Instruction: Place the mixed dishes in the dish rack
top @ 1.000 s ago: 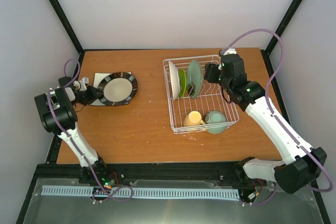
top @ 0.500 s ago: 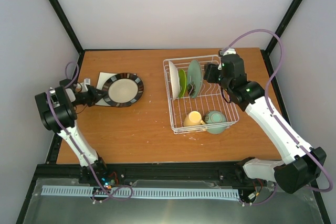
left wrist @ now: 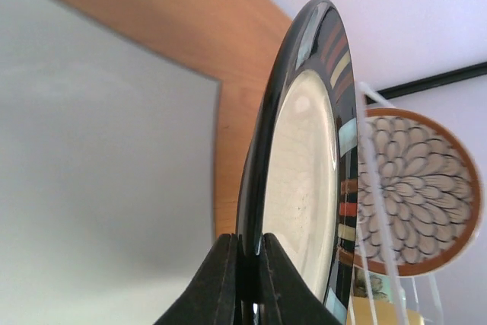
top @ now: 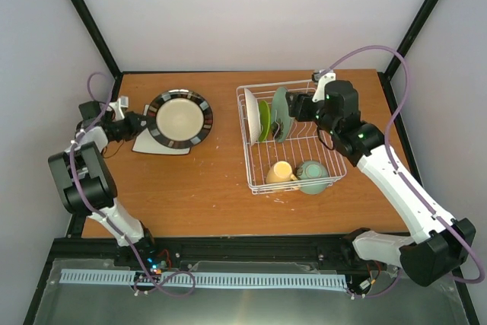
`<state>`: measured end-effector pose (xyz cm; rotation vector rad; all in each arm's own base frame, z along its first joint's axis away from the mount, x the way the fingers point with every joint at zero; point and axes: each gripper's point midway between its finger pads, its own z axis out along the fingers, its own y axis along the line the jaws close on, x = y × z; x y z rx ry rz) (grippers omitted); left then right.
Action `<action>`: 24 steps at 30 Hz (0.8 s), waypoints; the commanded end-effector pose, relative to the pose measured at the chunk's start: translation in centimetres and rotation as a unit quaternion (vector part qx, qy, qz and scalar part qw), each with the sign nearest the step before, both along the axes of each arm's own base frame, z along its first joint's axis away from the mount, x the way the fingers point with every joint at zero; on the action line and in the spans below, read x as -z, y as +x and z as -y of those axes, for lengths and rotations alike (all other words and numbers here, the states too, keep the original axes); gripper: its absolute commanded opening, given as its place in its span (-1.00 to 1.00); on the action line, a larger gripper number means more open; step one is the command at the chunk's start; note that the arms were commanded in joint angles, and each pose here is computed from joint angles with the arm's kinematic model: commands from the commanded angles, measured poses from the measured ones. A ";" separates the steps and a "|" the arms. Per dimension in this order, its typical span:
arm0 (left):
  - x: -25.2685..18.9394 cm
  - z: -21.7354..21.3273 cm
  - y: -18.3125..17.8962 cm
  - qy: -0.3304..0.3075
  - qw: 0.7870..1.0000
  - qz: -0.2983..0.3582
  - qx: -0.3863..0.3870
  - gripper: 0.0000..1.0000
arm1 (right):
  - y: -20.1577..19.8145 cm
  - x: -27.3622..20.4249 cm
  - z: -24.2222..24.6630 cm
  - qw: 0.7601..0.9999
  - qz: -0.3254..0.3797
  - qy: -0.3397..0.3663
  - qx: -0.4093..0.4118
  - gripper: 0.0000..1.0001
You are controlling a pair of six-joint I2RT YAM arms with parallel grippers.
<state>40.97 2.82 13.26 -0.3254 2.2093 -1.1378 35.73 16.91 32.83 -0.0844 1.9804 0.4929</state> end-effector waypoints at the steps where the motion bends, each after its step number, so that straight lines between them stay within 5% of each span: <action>1: -10.1 2.3 0.0 -0.039 0.989 0.127 0.067 -0.99 | -0.6 -1.2 -3.5 0.994 0.023 0.038 -0.101 0.39; 9: -19.2 7.2 -2.3 -0.045 0.968 0.210 0.133 -0.99 | -2.5 1.8 -11.1 0.939 -0.059 0.129 -0.315 0.46; 24: -23.7 14.7 -5.9 -0.041 0.947 0.245 0.201 -0.99 | -2.6 0.3 -14.4 0.890 -0.076 0.201 -0.402 0.53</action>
